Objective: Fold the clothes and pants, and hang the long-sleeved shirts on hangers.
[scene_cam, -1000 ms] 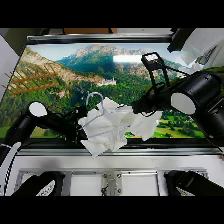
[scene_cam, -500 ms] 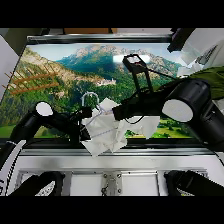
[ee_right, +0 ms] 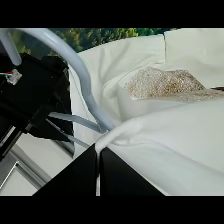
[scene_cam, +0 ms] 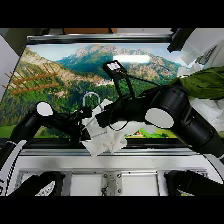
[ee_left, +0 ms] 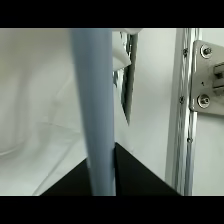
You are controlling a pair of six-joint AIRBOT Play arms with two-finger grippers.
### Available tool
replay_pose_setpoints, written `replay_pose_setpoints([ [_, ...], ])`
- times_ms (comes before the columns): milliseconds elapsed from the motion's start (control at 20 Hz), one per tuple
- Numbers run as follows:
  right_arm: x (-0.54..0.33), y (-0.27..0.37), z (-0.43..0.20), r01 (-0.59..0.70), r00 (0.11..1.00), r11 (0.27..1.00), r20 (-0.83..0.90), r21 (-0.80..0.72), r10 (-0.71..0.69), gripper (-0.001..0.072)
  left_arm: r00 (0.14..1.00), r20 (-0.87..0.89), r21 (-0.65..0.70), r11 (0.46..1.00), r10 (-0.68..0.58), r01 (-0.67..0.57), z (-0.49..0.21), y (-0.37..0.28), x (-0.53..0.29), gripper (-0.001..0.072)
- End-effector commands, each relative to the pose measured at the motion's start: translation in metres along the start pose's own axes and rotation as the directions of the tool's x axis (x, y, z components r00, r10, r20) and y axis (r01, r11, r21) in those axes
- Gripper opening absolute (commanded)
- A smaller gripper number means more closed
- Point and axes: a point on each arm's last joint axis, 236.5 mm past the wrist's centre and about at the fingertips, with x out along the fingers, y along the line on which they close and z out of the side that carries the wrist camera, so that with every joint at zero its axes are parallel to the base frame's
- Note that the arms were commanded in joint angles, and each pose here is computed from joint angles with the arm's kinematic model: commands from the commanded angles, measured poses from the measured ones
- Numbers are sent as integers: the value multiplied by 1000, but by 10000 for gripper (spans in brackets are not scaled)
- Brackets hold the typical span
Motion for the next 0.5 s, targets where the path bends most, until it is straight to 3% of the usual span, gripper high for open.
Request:
replay_pose_setpoints([
  [0, 3, 6, 1, -20, 1000, 1000, 2, 3, 20, 16, 1000, -1, -1, 1000, -1, 1, 0, 0, 0, 16],
  [300, 3, 6, 1, -19, 1000, 1000, 2, -4, 19, 17, 1000, -1, -1, 1000, -1, 1, 0, 0, 0, 16],
  [450, 3, 6, 1, -20, 1000, 1000, 1, -4, 20, 56, 1000, -1, -1, 1000, -1, 1, 0, 0, 0, 16],
])
